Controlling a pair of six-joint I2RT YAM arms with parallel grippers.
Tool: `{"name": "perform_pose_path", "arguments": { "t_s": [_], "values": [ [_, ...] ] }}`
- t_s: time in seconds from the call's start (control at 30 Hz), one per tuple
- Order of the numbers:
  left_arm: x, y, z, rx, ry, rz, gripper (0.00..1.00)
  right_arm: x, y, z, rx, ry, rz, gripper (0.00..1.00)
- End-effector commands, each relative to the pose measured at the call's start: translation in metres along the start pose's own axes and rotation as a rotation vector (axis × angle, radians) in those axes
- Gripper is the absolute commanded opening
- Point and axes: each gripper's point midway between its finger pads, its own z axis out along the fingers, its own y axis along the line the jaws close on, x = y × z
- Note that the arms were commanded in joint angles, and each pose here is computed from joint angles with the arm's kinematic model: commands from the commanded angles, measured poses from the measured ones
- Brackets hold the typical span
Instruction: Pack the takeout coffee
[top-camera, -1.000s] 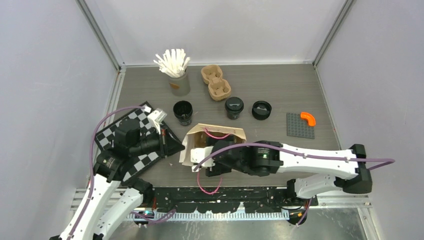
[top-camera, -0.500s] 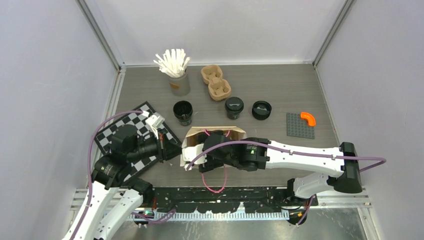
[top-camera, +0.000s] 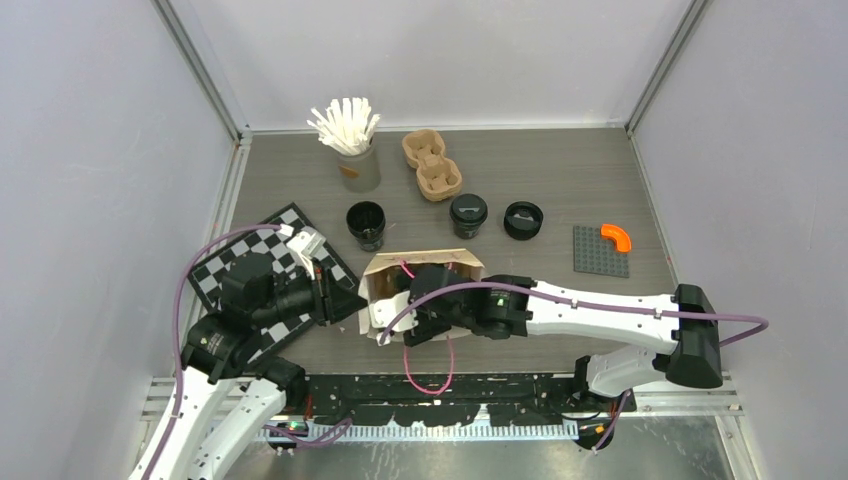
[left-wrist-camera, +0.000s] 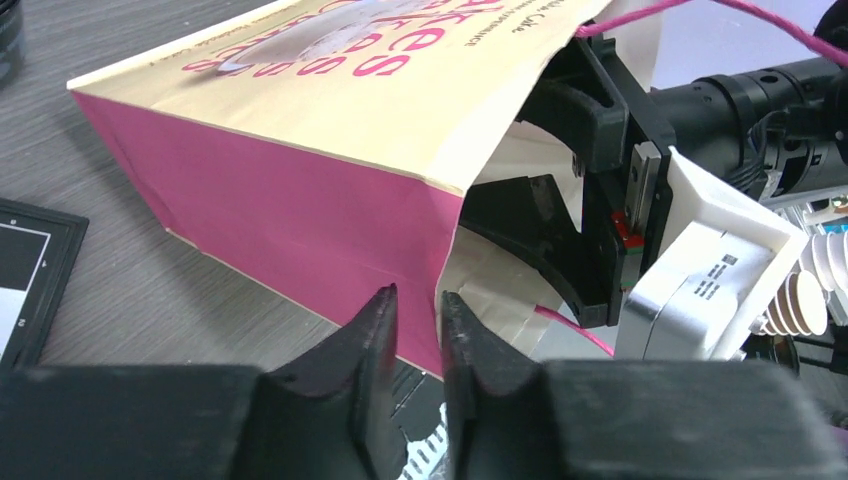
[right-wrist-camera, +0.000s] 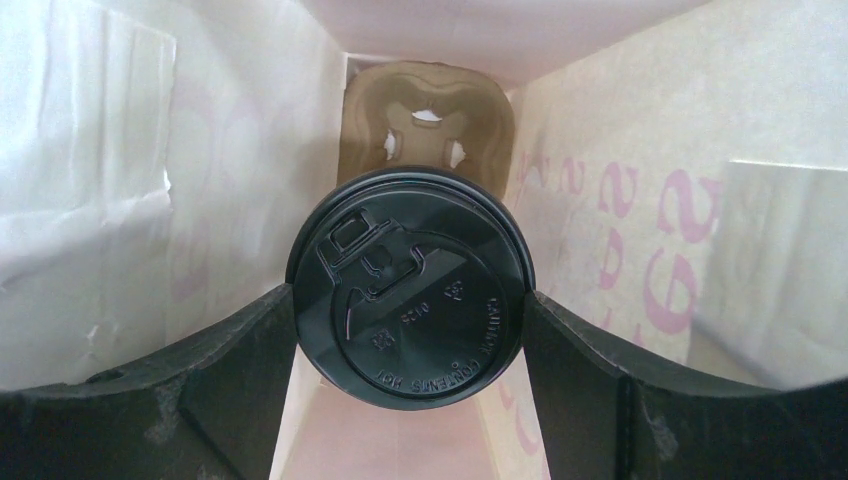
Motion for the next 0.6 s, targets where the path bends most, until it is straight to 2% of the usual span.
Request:
{"name": "perform_pose_path", "arguments": {
  "t_s": [0.0,0.13,0.3,0.5,0.57],
  "values": [
    [-0.003,0.004,-0.001,-0.036,-0.015,-0.026,0.29,-0.012,-0.008,0.002,0.037,-0.064,-0.009,0.71],
    [0.0,0.007,0.001,-0.046,-0.007,-0.05,0.38,-0.012,-0.009,0.004,0.061,-0.078,-0.009,0.71],
    [-0.002,0.007,0.001,-0.053,-0.013,-0.052,0.39,-0.013,-0.009,0.008,0.075,-0.093,-0.017,0.71],
    [-0.001,0.005,0.002,-0.027,-0.012,-0.038,0.21,-0.016,-0.008,0.011,0.076,-0.104,-0.023,0.71],
    [0.0,0.002,0.001,-0.013,-0.011,-0.028,0.11,-0.015,-0.01,0.012,0.088,-0.103,-0.034,0.71]
  ]
}}
